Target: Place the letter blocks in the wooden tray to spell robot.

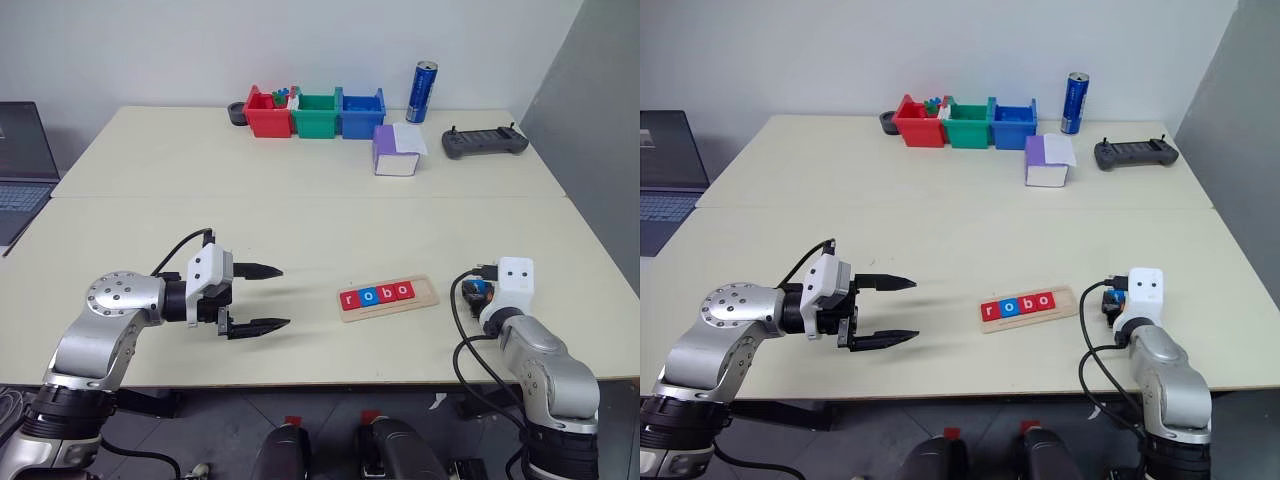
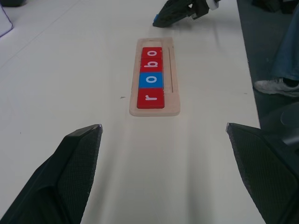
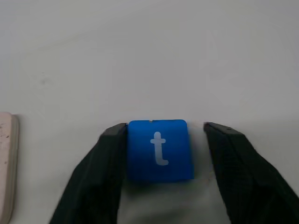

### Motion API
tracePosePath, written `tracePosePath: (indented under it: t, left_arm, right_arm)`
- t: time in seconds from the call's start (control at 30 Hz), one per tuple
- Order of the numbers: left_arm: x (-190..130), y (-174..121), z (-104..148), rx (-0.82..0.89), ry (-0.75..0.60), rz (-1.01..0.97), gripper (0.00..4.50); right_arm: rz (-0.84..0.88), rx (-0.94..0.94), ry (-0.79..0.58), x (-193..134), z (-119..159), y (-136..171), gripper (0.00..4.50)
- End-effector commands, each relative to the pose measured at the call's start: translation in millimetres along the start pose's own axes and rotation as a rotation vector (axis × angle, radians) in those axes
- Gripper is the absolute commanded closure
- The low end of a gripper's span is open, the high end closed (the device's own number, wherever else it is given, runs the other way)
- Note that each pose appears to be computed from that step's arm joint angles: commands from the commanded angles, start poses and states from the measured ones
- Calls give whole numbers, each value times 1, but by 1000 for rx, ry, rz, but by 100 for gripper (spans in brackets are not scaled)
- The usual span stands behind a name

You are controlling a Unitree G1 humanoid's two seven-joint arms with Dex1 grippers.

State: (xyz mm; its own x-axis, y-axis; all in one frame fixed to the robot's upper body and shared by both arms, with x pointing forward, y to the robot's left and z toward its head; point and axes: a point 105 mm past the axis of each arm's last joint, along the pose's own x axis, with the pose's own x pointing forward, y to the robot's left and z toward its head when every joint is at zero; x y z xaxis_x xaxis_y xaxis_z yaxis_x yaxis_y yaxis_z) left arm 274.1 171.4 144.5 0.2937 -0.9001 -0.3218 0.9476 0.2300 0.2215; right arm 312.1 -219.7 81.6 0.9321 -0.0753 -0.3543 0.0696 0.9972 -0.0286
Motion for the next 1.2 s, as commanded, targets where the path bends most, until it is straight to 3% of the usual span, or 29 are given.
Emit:
tracePosePath:
  t: [0.03, 0.1, 0.23, 0.43, 0.6, 0.83, 1.03, 1.2]
  left_arm:
    - [-1, 2, 6, 34, -7, 3, 0]
    - [0, 1, 7, 36, -8, 2, 0]
    - [2, 2, 8, 37, -10, 2, 0]
    - [-2, 2, 9, 41, 2, 10, 0]
    - [-6, -2, 12, 42, 10, 21, 0]
    - [-15, -8, 10, 25, 29, 59, 0]
    - [-13, -8, 10, 24, 29, 68, 0]
    - [-15, -8, 10, 26, 32, 76, 0]
  right_arm:
    - [76, -60, -107, -11, 34, -9, 59]
    - [206, -175, -90, -15, 32, -13, 1]
    - [403, -308, -54, -3, 30, -37, 1]
    - [715, -589, 8, 24, 38, -36, 1]
    - [918, -672, 103, 29, 26, -34, 1]
    - [1015, -673, 94, 21, 39, -38, 1]
    - [1007, -778, 158, 25, 22, -43, 1]
    - [1002, -718, 81, 27, 45, -39, 1]
